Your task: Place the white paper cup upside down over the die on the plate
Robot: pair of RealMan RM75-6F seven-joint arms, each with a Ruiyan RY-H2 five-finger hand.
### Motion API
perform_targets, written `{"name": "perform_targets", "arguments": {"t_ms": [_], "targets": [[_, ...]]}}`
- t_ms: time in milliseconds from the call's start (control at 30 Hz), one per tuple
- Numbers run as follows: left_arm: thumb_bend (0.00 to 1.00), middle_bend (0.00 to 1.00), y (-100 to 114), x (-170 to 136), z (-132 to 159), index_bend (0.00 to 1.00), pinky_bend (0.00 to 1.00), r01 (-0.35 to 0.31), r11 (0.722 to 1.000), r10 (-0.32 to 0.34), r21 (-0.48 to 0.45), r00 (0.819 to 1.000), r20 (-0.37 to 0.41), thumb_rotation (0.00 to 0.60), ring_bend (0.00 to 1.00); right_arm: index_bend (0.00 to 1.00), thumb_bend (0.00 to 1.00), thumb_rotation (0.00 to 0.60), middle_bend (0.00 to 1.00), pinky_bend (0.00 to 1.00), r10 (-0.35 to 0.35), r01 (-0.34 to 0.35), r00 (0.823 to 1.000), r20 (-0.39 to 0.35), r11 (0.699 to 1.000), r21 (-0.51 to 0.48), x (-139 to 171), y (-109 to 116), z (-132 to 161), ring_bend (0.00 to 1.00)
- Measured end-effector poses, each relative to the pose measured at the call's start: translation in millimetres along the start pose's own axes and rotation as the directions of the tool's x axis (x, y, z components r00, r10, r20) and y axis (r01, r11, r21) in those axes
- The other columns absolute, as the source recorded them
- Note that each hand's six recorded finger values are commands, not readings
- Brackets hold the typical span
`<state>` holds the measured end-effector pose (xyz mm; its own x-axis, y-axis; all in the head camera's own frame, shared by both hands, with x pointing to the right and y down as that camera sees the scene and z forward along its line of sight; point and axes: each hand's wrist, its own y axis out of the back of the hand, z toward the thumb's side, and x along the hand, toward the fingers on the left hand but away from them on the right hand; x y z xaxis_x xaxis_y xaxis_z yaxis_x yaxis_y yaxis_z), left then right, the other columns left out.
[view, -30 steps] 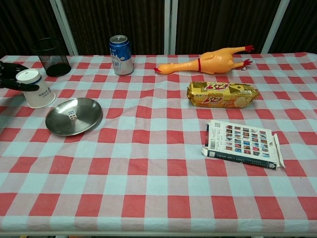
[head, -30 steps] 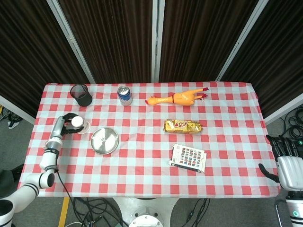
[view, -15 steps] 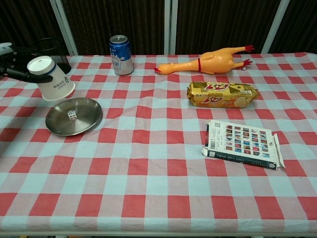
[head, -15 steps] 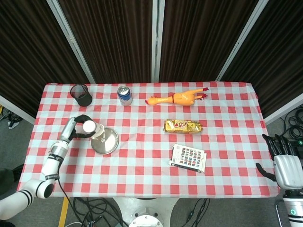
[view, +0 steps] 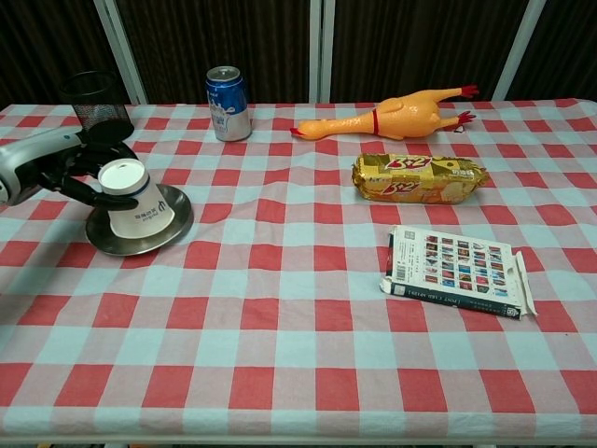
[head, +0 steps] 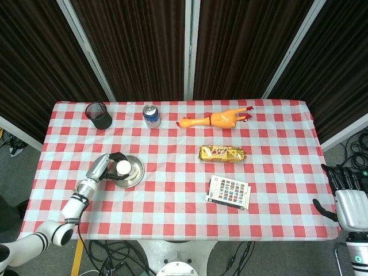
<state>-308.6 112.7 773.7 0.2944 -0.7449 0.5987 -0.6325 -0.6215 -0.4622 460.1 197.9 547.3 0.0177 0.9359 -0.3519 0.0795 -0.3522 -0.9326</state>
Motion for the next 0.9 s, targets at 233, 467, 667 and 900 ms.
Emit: {"name": "perform_targets", "arguments": {"t_ms": [233,467,667,900], "targets": [[0.24,0.49,11,6,-16,0.52,0.32,-0.086,0.995,0.082,-0.052,0.994,-0.066,0.600,0.33,0.01,0.17,0.600,0.13,0.00,0.013,-0.013,1.000,0.002,1.000,-0.003,1,-3,0,0.00],[0.24,0.49,-5,-1,-5,0.51,0.32,-0.021,0.996,0.019,-0.084,0.999,-0.028,0.600,0.33,0.01,0.17,0.600,0.13,0.00,0.016,-0.016,1.000,-0.005,1.000,-0.002,0,-4,1,0.00],[0.24,0.49,-19,-8,7,0.51,0.30,0.052,0.996,-0.051,-0.073,0.999,0.012,0.600,0.33,0.01,0.17,0.600,0.13,0.00,0.001,-0.001,1.000,-0.001,1.000,-0.004,0,0,0,0.00],[0.24,0.49,8,4,-7,0.51,0.29,-0.061,0.994,0.058,-0.090,0.997,-0.045,0.600,0.33,0.01,0.17,0.600,0.13,0.00,-0.003,0.003,1.000,-0.003,1.000,-0.007,2,2,0,0.00]]}}
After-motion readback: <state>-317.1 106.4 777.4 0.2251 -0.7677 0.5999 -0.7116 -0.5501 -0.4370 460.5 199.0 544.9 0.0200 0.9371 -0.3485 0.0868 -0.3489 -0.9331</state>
